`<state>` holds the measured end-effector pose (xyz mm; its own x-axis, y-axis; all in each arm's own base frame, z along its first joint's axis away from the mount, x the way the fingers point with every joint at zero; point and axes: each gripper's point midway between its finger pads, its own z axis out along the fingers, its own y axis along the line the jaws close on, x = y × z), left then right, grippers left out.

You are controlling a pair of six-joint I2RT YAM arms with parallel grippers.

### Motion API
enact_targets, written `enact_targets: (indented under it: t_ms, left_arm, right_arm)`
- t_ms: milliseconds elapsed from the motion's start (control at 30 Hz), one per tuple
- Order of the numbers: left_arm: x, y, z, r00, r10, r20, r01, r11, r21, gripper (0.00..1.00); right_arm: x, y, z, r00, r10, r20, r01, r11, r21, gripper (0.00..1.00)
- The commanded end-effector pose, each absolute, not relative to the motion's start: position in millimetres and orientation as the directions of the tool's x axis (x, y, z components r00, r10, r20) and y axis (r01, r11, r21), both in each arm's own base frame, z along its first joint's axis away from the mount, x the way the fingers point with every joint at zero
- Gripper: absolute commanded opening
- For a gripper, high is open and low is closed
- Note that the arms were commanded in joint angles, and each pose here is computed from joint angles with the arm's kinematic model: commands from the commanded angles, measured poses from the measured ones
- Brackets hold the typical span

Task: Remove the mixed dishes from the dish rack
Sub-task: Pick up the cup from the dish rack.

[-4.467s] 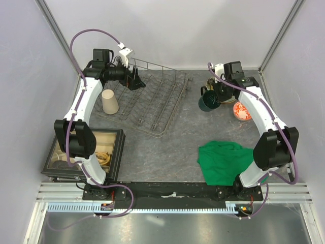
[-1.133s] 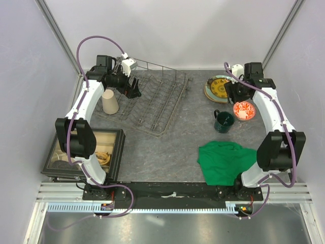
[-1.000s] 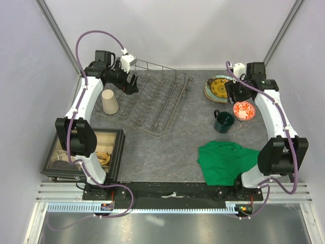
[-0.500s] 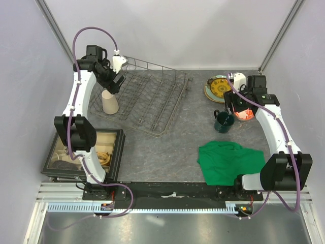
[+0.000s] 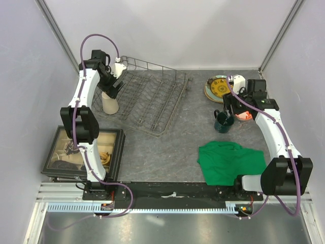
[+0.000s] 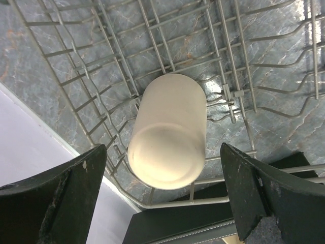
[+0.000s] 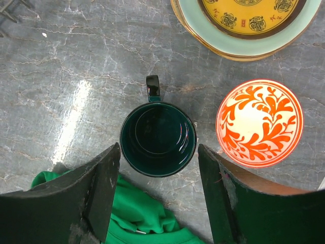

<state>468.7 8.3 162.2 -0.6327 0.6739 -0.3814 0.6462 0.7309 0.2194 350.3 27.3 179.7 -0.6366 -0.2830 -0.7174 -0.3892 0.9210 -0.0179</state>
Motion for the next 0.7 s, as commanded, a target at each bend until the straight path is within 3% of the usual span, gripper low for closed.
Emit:
enact_targets:
  t_ms: [0,667]
  left_arm:
    - [473.8,13.8,166.8,-0.621,0.693,-0.366,0.65,0.717,0.252,0.99]
    - [463.3,15.2,133.2,-0.649,0.698,-0.302,0.674,0.712,0.198,0.99]
  right_arm:
    - [353.8,26.6,194.6,-0.585,-0.286,-0.759,-0.389,0.92,-0.047,0.71]
    - [354.5,28.1,188.2,-0.593,-0.279,-0.755,-0.391,0.92,-0.033,0.71]
